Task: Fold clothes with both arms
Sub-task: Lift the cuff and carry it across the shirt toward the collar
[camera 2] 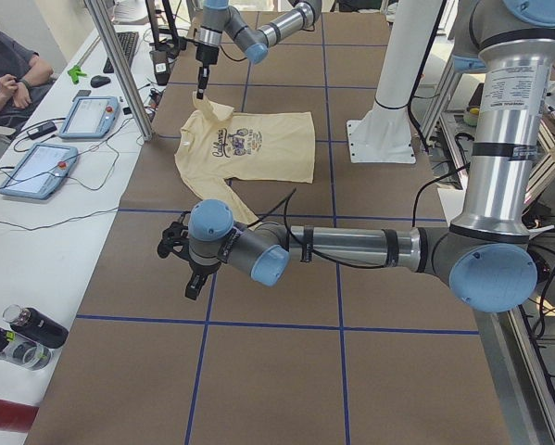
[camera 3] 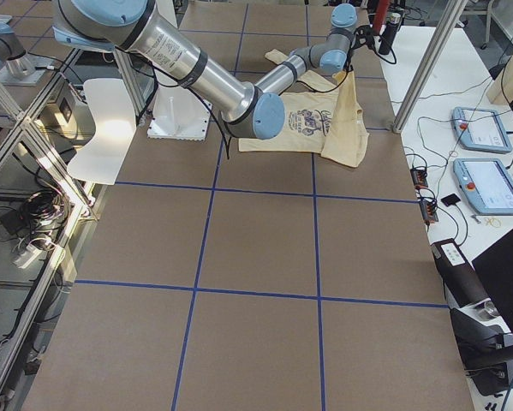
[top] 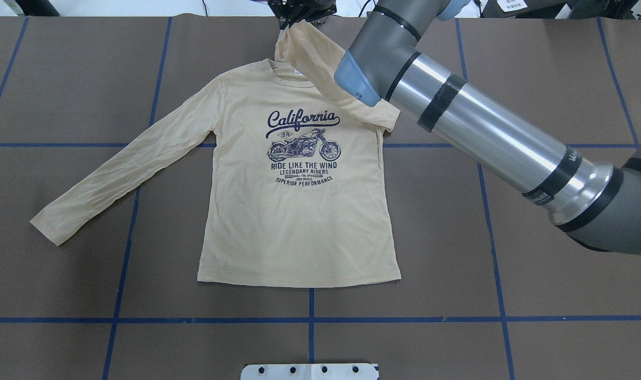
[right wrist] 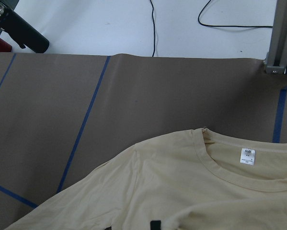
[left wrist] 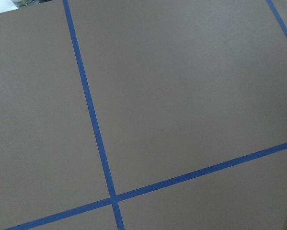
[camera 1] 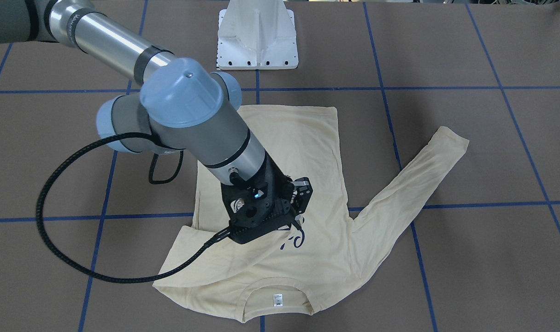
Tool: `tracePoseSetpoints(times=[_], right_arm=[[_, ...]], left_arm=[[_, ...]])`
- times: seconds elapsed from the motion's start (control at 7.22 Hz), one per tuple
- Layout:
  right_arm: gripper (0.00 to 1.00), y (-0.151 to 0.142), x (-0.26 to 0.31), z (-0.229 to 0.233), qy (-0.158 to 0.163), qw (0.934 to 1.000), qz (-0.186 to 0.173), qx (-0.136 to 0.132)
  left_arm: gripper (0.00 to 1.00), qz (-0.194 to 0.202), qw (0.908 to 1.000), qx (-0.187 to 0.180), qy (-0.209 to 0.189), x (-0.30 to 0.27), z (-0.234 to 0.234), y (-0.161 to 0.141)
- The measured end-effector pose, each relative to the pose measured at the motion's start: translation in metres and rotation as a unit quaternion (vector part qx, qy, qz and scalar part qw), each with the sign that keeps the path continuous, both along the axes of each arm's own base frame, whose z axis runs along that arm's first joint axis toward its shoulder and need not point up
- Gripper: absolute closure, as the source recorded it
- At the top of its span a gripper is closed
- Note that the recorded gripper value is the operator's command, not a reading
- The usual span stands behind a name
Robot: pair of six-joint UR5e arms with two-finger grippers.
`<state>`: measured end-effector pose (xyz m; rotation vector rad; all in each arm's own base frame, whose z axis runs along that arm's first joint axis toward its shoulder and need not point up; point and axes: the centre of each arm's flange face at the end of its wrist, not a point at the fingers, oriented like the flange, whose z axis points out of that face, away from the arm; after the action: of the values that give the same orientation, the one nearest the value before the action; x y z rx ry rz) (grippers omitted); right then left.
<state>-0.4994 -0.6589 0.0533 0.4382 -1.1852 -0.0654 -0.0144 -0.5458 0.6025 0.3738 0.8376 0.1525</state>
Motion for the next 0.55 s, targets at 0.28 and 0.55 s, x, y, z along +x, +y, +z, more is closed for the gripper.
tracePoseSetpoints(times=[0.28, 0.55], right_arm=[[1.0, 0.003, -0.029, -0.003, 0.015, 0.9998, 0.016, 0.001], [1.0, -0.004, -0.041, 0.002, 0.03, 0.999, 0.031, -0.003]], left_arm=[[0.0, -0.001, 1.0, 0.001, 0.001, 0.0, 0.016, -0.003], [0.0, -0.009, 0.9999, 0.0, 0.005, 0.001, 0.026, -0.004]])
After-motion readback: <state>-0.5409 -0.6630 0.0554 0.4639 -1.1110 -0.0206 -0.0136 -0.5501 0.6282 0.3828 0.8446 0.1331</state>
